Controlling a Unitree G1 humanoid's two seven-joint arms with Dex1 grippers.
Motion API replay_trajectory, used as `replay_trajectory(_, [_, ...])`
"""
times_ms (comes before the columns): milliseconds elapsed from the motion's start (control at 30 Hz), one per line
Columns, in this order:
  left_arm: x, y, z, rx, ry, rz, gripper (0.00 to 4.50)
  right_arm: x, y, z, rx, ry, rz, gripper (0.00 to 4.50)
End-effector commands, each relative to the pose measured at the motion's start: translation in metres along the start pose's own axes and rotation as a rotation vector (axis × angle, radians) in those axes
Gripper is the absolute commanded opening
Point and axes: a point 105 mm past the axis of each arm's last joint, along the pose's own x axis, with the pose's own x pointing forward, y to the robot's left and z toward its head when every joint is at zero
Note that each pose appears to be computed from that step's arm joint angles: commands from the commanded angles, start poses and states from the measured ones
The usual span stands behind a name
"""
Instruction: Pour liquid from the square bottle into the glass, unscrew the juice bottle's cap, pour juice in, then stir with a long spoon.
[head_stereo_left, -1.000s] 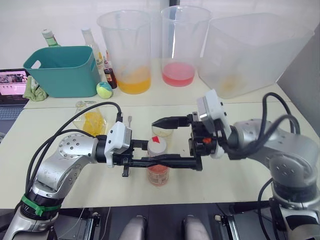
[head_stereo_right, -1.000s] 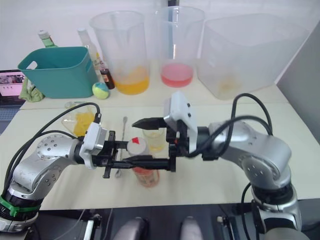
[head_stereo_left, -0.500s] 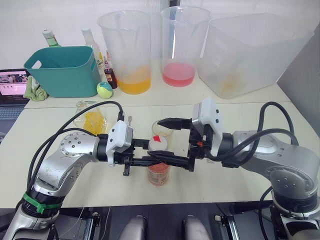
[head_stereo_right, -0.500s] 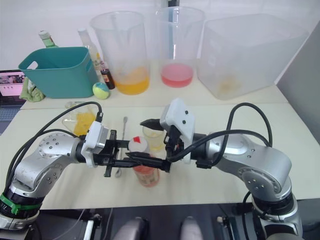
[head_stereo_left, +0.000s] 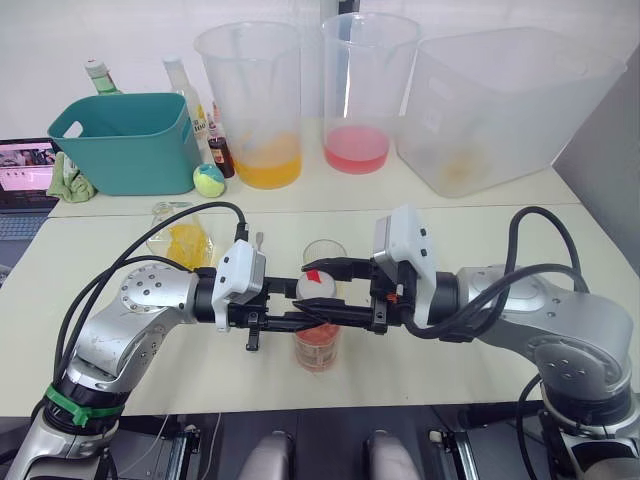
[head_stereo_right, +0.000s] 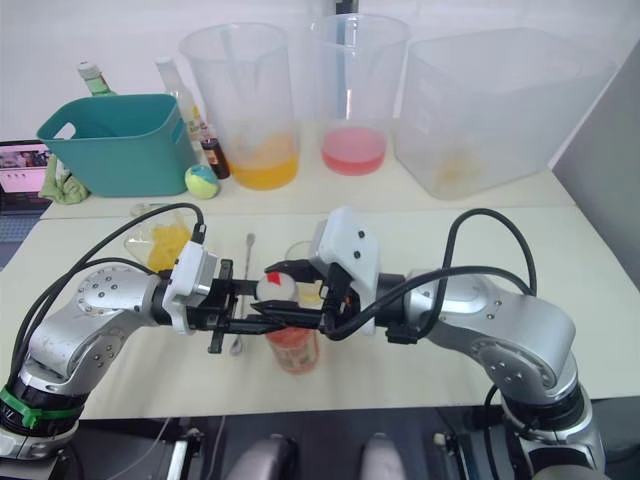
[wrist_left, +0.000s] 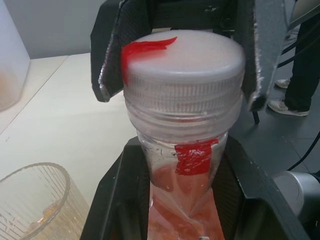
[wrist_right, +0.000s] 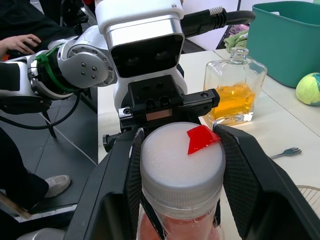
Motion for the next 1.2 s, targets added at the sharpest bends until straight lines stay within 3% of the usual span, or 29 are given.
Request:
replay_trajectory(33, [0.000, -0.005, -0.016, -0.060, 0.062, -0.010, 1.24, -0.005, 0.015, 0.008, -0.019, -0.017, 0.294, 1.70])
replay_trajectory(167, [-0.002, -0.008, -0.018, -0.062, 0.068, -0.011, 1.24, -0.011, 0.006, 0.003, -0.031, 0.034, 0.572, 1.70])
replay_trajectory(233, [-0.003, -0.009, -0.018, -0.065, 0.070, -0.008, 1.24, -0.006, -0.003, -0.001, -0.077, 0.070, 0.637, 1.70])
replay_trajectory(333, [-0.006, -0.009, -0.019, -0.064, 0.077, -0.001, 1.24, 0.007, -0.003, 0.008, -0.103, 0.104, 0.870, 1.70])
replay_trajectory(533, [-0.008, -0.009, -0.018, -0.054, 0.085, 0.001, 1.24, 0.020, -0.015, 0.003, -0.167, 0.171, 0.903, 1.70])
replay_trajectory(667, [-0.009, -0.009, -0.017, -0.048, 0.086, 0.005, 1.24, 0.016, -0.017, 0.014, -0.181, 0.139, 0.891, 1.70])
replay_trajectory(733, [-0.009, -0.009, -0.017, -0.046, 0.085, 0.003, 1.24, 0.008, -0.019, 0.022, -0.184, 0.109, 0.859, 2.77])
replay_trajectory(900, [-0.008, -0.011, -0.016, -0.044, 0.080, -0.006, 1.24, -0.013, -0.020, 0.051, -0.166, -0.036, 0.678, 4.31])
replay_trajectory(1033, [-0.008, -0.012, -0.016, -0.041, 0.077, -0.008, 1.24, -0.019, -0.016, 0.050, -0.145, -0.076, 0.470, 4.44])
replay_trajectory(1200, [-0.007, -0.012, -0.015, -0.039, 0.073, -0.013, 1.24, -0.008, 0.002, 0.027, -0.078, -0.079, 0.242, 4.44])
